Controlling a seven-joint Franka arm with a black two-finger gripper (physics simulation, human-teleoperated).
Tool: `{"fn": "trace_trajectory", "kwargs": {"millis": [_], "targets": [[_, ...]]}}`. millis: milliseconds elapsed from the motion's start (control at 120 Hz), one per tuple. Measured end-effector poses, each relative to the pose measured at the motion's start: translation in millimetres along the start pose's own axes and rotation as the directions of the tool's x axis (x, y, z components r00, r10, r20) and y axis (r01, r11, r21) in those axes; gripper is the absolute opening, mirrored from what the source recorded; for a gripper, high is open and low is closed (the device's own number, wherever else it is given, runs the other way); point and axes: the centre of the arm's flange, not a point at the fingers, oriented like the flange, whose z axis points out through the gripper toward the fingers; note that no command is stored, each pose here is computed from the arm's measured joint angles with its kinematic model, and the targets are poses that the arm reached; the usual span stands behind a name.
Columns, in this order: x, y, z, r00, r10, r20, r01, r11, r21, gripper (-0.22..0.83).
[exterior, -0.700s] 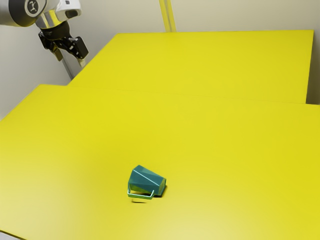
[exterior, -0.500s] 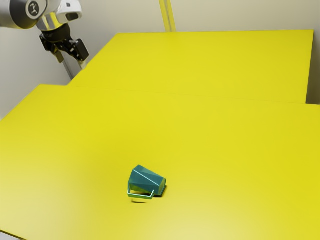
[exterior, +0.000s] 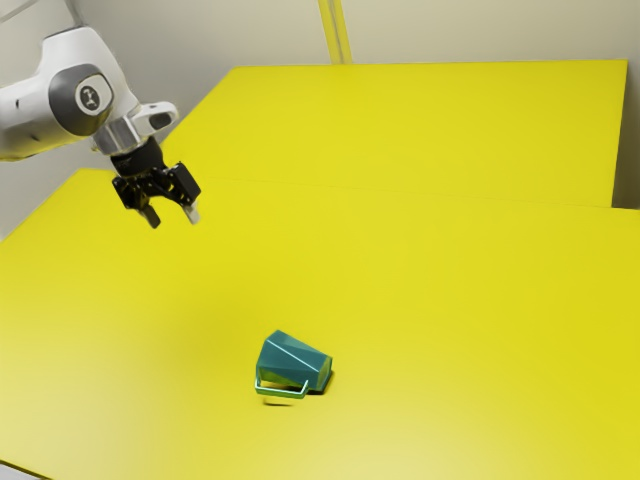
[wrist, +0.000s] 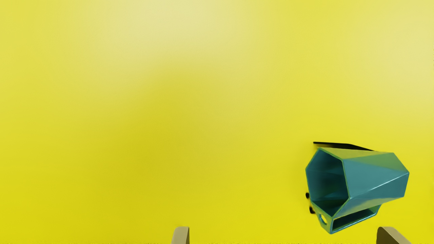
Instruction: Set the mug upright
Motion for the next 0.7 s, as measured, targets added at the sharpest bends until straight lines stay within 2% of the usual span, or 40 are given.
{"fn": "trace_trajectory", "kwargs": {"millis": [317, 550, 700], "targets": [[-0.2, -22.8, 121.8, 0.973, -0.151, 0.173, 0.185, 0.961, -0.206, 0.62], [2.6, -2.2, 189.6, 0.939, -0.196, 0.282, 0.284, 0.906, -0.314, 0.61], [-1.4, 7.2, 215.3, 0.919, -0.22, 0.328, 0.339, 0.865, -0.37, 0.62]]}}
